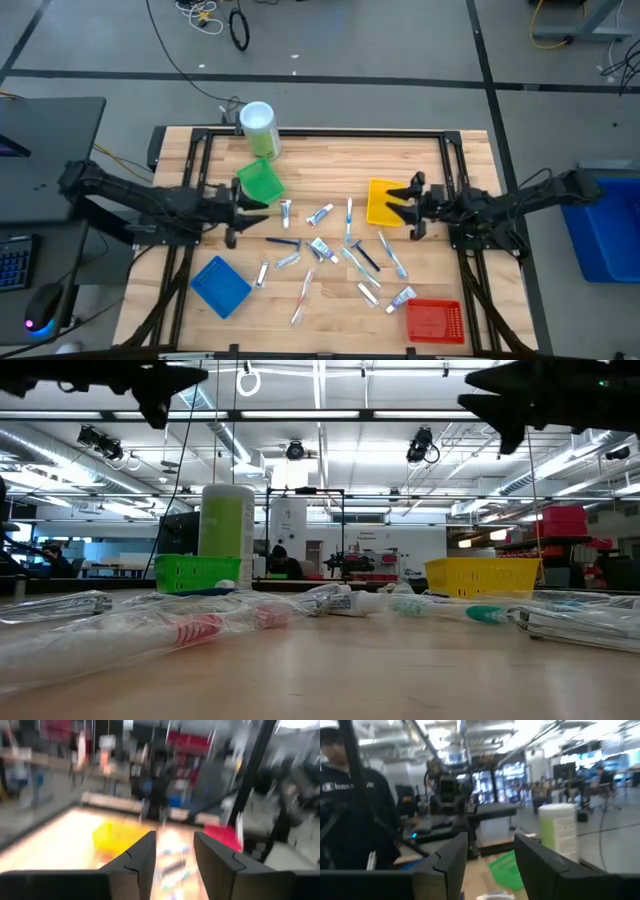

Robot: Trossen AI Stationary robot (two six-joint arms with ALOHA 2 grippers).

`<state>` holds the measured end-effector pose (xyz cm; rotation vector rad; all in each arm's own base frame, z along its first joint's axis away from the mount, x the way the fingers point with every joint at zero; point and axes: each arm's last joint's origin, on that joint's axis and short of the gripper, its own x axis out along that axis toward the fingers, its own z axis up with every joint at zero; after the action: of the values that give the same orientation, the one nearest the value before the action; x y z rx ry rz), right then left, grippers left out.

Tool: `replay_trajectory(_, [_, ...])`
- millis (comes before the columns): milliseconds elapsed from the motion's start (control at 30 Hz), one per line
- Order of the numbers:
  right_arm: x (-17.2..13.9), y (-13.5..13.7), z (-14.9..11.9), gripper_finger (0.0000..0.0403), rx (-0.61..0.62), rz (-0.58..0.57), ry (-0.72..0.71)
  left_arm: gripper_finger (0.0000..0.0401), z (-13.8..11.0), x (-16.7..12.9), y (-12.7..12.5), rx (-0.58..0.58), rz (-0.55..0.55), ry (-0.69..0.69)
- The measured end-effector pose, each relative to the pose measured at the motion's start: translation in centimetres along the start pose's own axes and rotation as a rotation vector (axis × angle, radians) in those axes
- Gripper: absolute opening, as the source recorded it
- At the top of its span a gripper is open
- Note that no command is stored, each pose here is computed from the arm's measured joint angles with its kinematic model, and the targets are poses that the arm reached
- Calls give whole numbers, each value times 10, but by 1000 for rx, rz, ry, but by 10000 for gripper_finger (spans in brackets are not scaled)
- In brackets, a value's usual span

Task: Pick & Place Travel size toiletries
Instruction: Put the toothpaste into the blue bin

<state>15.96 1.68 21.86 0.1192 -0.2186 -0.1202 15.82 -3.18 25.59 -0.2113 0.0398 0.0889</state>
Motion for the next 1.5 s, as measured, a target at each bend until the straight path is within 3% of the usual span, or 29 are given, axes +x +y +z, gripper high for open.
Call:
replay_trajectory(133, [24,7,1,179,-38,3,54,172,-2,14,-2,-33,164,182])
replay_trajectory(300, [42,10,-13,191,-132,-63,151,181,-20,38,-8,-96,179,336])
replay_trajectory(467, [47,3,-30,211,-135,-172,223,174,-46,62,-9,-171,296,434])
replay_trajectory(600, [50,-1,-37,227,-135,-186,257,173,-54,82,-14,-156,345,495])
replay_trajectory(833, [52,-9,-39,250,-142,-224,267,180,-58,111,-19,-81,526,599])
replay_trajectory(933, [52,-11,-39,255,-145,-236,271,177,-64,122,-22,-85,568,595])
replay_trajectory(1167, [51,-14,-43,248,-156,-247,306,176,-88,131,-17,-243,728,568])
replay_trajectory(1500, [51,-14,-42,225,-218,-237,309,173,-102,128,-7,-466,924,509])
